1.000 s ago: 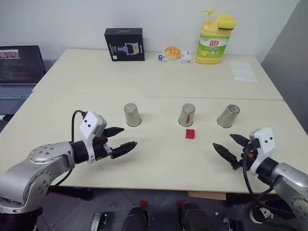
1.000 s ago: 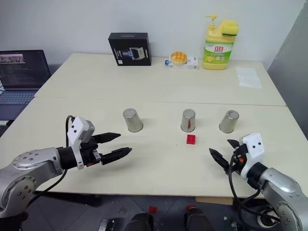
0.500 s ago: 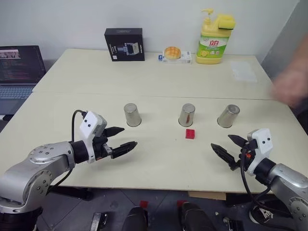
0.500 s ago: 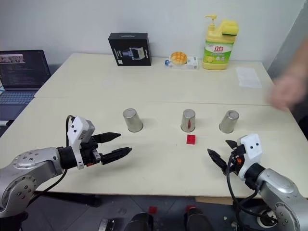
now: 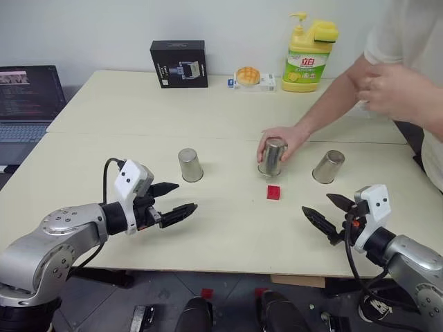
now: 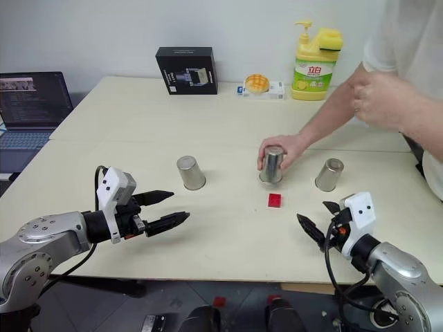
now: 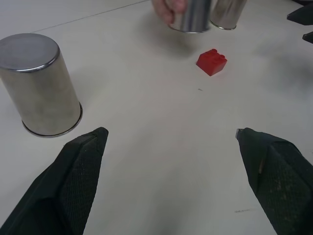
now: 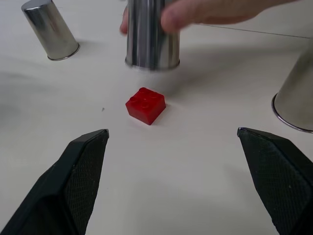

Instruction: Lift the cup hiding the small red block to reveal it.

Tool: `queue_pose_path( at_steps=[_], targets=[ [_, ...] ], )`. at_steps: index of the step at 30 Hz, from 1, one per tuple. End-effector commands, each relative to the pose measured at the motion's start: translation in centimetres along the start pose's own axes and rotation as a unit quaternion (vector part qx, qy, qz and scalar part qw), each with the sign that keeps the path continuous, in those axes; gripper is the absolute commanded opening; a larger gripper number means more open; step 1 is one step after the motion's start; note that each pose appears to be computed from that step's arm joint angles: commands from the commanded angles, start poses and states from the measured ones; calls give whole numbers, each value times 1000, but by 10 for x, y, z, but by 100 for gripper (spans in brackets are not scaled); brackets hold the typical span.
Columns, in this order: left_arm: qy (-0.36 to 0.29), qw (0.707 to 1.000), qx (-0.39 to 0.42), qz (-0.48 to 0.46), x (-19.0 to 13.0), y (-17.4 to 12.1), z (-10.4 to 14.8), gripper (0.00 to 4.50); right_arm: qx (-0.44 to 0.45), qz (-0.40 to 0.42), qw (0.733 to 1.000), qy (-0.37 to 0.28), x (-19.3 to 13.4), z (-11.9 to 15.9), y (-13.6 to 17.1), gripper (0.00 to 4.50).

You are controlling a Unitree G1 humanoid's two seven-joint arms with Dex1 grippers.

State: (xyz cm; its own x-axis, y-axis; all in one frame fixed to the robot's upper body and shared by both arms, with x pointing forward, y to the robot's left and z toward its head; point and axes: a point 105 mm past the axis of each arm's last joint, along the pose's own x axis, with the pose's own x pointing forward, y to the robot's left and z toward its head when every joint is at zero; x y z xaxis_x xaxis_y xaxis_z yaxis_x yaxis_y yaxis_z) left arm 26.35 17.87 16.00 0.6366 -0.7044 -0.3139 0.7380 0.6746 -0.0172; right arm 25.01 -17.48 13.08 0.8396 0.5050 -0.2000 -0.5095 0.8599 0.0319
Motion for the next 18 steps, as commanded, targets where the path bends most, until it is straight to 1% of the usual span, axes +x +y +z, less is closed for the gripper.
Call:
queue_pose_path(
  at_steps=[1, 18],
  targets=[
    [-12, 1000, 19, -3, -2, -4, 9, 450, -14, 3, 1000, -23, -1, 11, 4, 448],
    [-17, 1000, 24, 5, 0, 1, 12, 450, -12, 0, 1000, -24, 0, 10, 2, 448]
  ],
)
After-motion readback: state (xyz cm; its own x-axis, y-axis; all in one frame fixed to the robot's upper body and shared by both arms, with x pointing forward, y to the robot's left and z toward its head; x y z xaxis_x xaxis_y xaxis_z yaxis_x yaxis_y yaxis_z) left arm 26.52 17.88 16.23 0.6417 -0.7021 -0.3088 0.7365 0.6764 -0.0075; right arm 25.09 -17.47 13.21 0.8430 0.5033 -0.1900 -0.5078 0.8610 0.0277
